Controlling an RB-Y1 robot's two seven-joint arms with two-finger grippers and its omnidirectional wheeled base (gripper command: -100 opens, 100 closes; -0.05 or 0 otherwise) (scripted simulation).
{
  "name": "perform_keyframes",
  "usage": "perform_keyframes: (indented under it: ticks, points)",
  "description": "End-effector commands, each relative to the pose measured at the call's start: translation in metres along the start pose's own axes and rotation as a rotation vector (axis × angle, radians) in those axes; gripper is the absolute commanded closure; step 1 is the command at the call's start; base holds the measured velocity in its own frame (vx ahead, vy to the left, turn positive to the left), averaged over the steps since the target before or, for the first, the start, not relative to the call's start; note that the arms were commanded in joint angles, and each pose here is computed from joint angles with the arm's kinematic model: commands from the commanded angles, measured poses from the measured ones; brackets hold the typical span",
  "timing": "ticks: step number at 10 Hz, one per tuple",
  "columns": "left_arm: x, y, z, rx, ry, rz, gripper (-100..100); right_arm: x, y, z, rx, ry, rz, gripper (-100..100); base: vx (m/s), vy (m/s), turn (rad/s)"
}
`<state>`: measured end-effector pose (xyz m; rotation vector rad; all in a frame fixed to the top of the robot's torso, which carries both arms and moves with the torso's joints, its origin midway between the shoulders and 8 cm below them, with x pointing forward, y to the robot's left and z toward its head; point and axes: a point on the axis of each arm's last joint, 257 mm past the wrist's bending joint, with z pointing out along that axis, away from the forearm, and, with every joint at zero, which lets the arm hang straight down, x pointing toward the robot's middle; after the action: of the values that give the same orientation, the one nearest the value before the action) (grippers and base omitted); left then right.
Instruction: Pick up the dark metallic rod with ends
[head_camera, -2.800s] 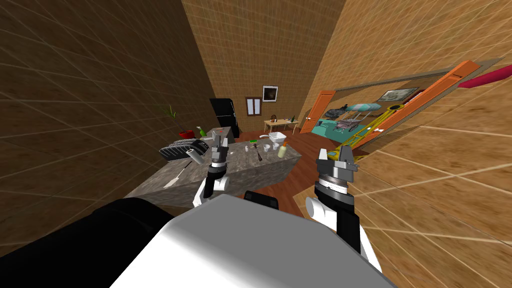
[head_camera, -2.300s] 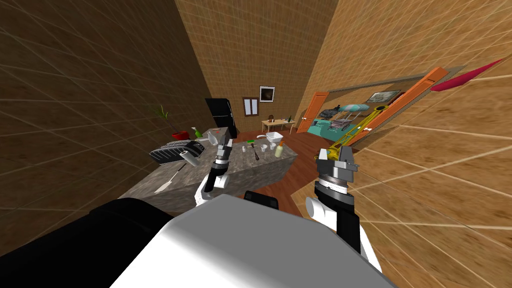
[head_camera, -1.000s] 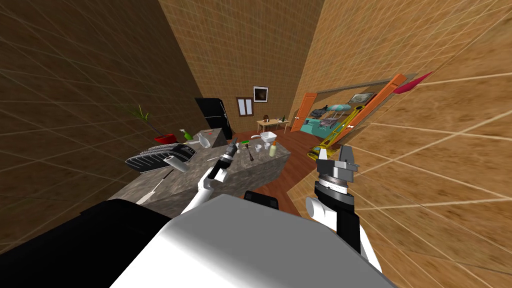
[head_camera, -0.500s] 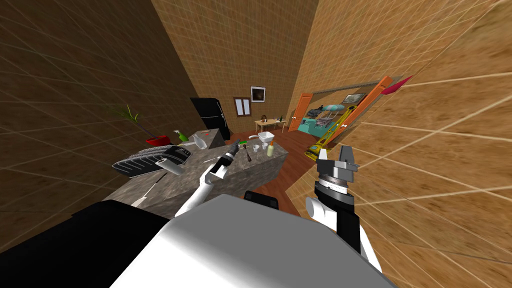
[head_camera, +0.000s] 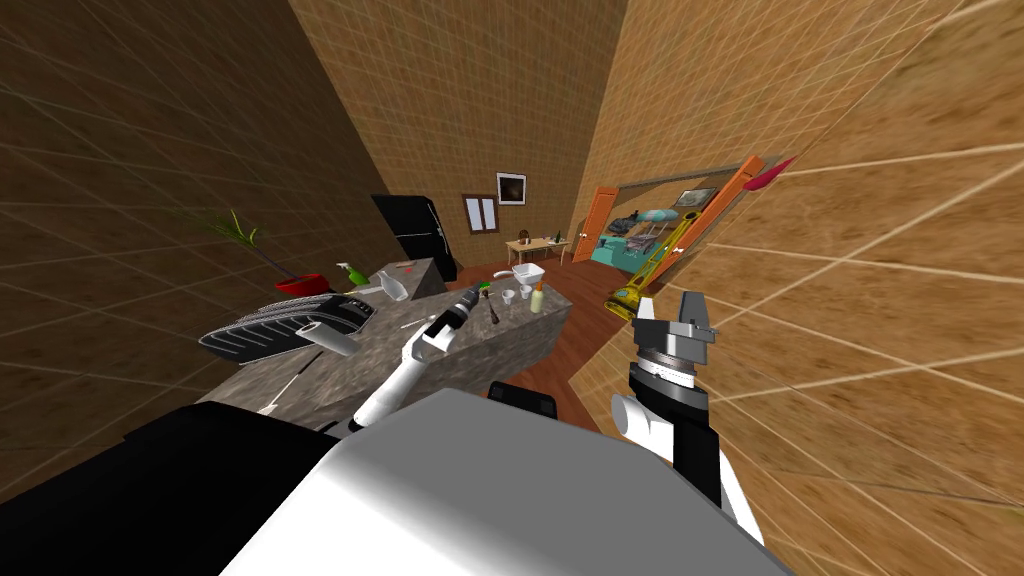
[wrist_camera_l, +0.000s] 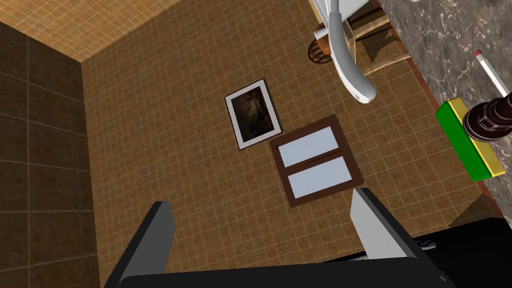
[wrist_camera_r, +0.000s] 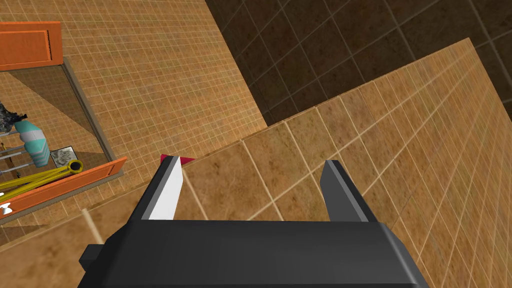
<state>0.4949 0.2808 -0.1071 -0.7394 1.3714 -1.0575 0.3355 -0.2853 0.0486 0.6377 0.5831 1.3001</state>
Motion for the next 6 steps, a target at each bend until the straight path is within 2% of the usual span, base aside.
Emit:
perform_keyframes:
  ticks: [1,3,6]
  points:
    - [-0.003,0.020,0.005,-0.065,0.025,0.026,-100,0.000,0.000,0.000,0.000,0.000,0.000,0,0.011,-0.019,-0.093]
    - [-0.002,0.031,0.004,-0.106,0.031,0.026,-100,0.000,0.000,0.000,0.000,0.000,0.000,0,0.004,-0.007,-0.020]
    - [-0.008,0.065,0.013,-0.225,0.071,0.075,-100,0.000,0.000,0.000,0.000,0.000,0.000,0,0.009,-0.015,-0.083]
